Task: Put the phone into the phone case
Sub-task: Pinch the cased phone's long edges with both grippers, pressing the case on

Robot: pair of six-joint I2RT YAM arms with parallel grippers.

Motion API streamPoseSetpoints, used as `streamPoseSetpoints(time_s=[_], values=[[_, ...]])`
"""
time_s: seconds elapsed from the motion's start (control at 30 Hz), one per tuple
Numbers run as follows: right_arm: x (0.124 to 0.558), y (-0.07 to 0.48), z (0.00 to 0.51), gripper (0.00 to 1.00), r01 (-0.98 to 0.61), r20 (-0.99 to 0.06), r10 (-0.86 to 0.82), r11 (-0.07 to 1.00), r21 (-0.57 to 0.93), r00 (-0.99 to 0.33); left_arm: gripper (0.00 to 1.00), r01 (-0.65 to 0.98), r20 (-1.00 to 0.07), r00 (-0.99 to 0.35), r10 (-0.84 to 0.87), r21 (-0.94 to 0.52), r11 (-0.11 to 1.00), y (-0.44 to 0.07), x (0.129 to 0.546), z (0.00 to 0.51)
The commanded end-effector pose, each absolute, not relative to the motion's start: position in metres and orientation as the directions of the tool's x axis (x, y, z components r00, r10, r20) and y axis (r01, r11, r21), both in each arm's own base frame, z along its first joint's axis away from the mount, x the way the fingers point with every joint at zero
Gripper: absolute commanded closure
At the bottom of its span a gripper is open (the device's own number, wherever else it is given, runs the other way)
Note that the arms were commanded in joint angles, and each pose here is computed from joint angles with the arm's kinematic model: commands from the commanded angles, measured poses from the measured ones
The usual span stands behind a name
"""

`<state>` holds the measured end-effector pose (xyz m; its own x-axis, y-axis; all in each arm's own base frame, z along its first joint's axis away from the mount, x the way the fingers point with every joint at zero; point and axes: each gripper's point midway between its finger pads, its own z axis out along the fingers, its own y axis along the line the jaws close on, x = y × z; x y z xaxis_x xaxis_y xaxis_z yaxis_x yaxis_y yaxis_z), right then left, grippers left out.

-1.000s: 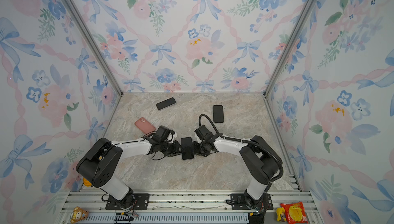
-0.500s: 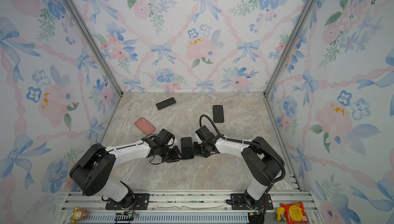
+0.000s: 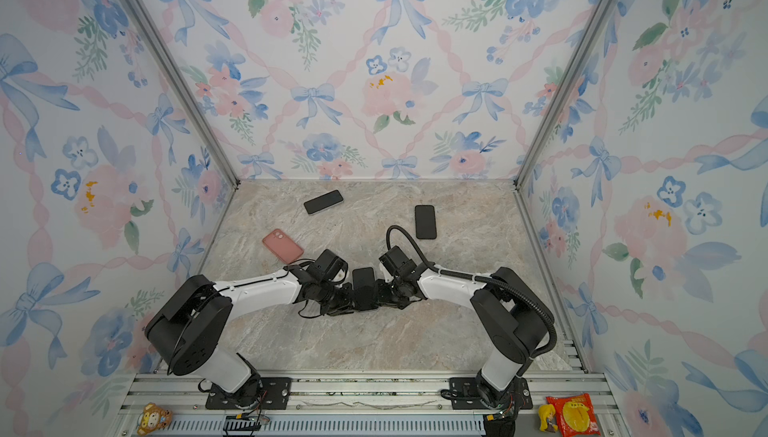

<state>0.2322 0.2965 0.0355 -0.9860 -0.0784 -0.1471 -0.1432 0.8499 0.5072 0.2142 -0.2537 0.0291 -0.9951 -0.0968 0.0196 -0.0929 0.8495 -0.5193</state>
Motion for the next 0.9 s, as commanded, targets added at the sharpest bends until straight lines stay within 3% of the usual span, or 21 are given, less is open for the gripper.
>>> streamPoseSetpoints(time_s=[0.0, 0.3, 0.87], values=[[0.229, 0.294, 0.038, 0.58, -0.165, -0.151, -0.103, 0.860, 0.482, -0.983, 0.74, -0.094, 0.023, -0.995, -0.093, -0.445, 0.891, -0.241, 0.209, 0.022], [0.227, 0.292, 0.031, 0.58, -0.156, -0.143, -0.098, 0.862, 0.483, -0.985, 0.77, -0.061, 0.032, -0.998, -0.053, -0.421, 0.905, -0.245, 0.207, 0.012], [0.215, 0.305, 0.016, 0.59, -0.153, -0.118, -0.108, 0.852, 0.501, -0.987, 0.92, -0.054, 0.060, -0.998, -0.036, -0.333, 0.941, -0.228, 0.198, -0.018]])
